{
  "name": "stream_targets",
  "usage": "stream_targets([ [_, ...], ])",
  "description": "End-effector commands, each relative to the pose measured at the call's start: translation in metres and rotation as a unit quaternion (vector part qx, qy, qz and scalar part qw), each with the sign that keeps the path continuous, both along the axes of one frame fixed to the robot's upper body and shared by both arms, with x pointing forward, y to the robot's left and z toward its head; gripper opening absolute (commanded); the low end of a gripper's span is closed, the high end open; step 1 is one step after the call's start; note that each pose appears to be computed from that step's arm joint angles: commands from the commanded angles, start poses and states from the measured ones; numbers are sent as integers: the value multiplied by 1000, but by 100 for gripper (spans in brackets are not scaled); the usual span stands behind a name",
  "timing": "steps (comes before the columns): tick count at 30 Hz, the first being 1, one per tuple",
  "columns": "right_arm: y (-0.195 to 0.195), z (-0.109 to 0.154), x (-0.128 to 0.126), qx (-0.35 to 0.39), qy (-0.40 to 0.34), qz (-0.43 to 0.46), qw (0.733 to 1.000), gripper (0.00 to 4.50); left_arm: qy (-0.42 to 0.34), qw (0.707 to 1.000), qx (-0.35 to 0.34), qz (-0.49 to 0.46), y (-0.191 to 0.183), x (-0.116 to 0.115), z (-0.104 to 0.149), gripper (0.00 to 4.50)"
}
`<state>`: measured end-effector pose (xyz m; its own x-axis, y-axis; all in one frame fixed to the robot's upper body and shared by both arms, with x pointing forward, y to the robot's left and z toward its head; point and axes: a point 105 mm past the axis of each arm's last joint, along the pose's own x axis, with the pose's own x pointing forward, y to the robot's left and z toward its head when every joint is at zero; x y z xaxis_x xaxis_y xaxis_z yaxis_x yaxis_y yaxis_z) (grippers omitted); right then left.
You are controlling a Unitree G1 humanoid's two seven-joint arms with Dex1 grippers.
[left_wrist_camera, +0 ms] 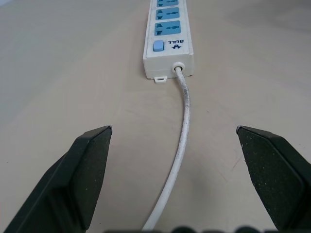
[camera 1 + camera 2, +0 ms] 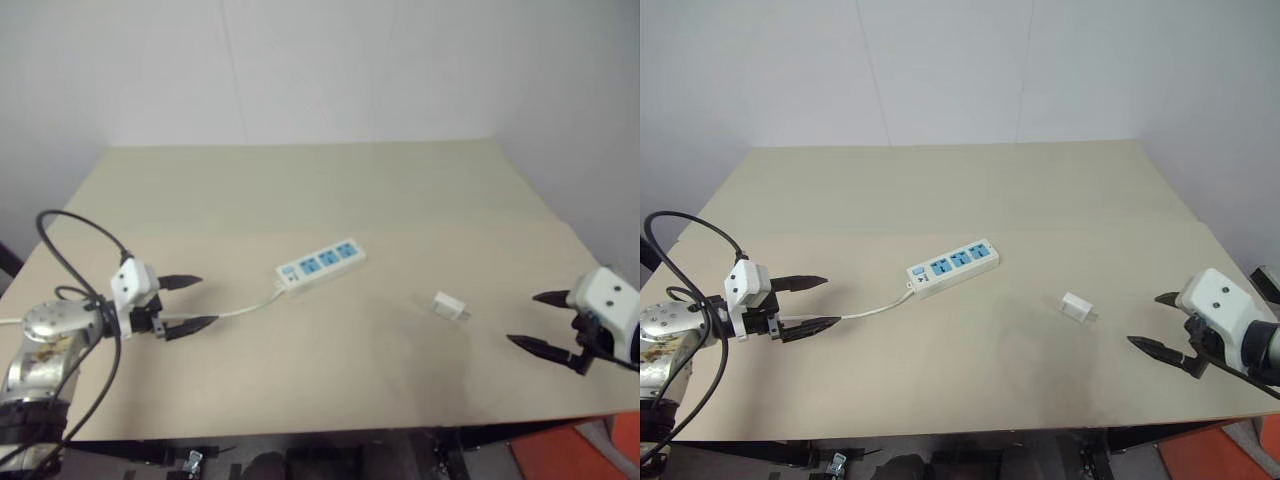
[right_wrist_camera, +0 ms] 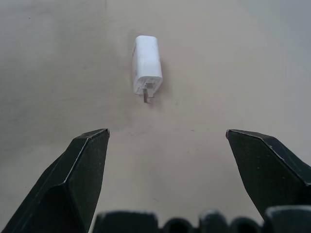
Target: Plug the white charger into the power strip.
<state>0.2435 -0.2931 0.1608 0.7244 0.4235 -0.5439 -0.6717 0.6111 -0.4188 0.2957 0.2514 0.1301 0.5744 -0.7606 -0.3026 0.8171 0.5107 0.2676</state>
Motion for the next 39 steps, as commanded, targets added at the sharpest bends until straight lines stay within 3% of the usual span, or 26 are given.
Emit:
stream_targets([
  [1, 3, 9, 3, -7, -27, 7, 1000, 450, -13, 1000, -2, -3, 0, 0, 7, 448],
  [13, 2, 8, 2, -4, -25, 6, 1000, 450, -18, 1000, -4, -2, -3, 3, 5, 448],
  [18, 7, 9, 6, -18, -33, 12, 999, 450, -40, 997, -55, -42, -24, 7, 5, 448],
  [28, 39, 11, 17, -1, -59, 48, 997, 450, -55, 986, -151, -44, -66, 71, -4, 448],
  [39, 80, 13, 17, 23, -91, 69, 993, 450, 12, 987, -132, -90, -104, 90, -17, 448],
])
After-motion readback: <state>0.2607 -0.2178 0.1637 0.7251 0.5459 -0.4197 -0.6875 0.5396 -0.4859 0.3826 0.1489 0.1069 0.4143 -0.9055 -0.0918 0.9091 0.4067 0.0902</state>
